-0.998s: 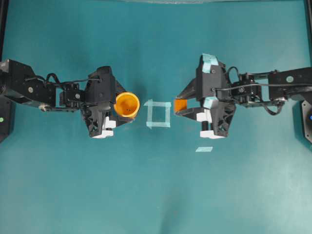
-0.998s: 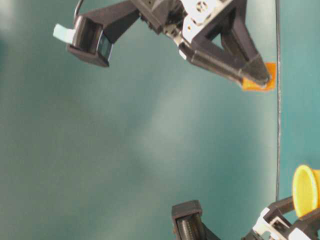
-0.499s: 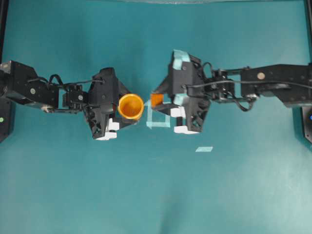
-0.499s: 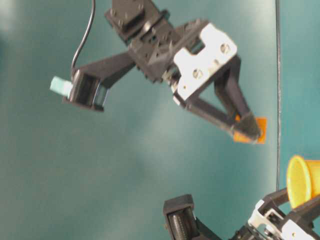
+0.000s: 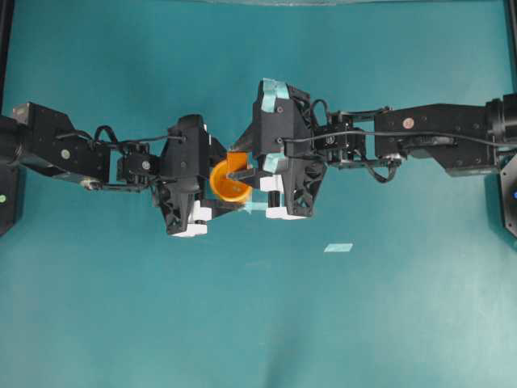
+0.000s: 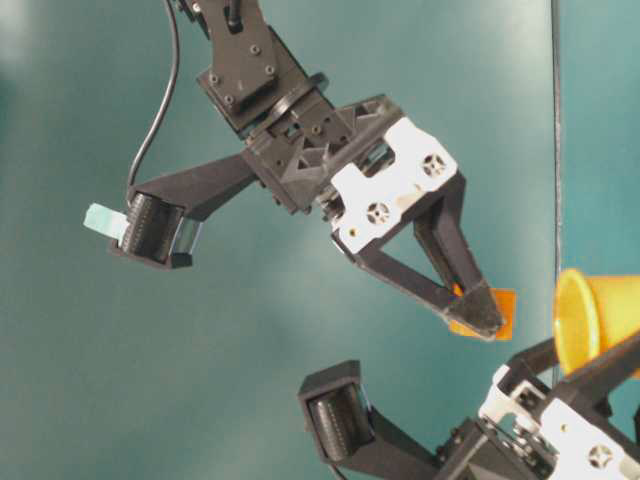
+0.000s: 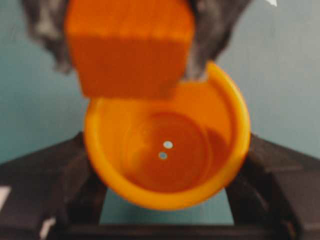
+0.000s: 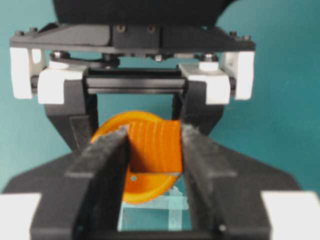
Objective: Hold the block with right arm and the cup with left arm, then put the block into the cup.
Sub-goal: 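Lift the block with the right gripper and carry it over the cup, then open the right gripper to drop the block into the cup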
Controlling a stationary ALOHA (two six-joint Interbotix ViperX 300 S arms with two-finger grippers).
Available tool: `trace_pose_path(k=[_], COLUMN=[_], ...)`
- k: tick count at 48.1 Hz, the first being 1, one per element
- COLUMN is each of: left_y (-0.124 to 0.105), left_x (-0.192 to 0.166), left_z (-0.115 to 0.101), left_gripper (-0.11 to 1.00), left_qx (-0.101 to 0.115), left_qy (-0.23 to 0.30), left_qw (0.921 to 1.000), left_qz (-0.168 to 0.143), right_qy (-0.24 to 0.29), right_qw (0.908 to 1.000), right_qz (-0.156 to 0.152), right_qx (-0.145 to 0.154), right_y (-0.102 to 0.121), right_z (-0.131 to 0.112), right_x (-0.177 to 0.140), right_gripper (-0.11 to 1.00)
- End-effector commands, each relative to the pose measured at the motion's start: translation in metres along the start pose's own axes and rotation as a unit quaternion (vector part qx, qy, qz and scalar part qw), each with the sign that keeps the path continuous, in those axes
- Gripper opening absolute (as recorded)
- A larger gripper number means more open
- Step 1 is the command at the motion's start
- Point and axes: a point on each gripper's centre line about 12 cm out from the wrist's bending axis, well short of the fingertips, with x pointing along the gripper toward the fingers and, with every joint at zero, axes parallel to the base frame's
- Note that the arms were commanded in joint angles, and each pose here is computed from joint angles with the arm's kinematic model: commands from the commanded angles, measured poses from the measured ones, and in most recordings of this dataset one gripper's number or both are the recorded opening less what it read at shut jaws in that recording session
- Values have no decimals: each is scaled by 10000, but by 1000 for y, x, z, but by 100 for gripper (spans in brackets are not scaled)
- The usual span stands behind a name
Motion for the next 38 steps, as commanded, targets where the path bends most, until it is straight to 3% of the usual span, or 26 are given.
trace_pose_path(k=[1, 38], left_y=[-2, -1], left_x=[0, 0], left_z=[12, 13], left_gripper=[64, 64], left_qx=[5, 13], left_qy=[-177, -184], left_qw=[9998, 9998], left_qz=[-17, -16], right_qy=[-229, -260], right_qw=[9997, 9997], right_qz=[-19, -19], right_qx=[-11, -11], right_y=[-2, -2], right_z=[17, 17], right_x=[-6, -6], right_gripper=[39, 39])
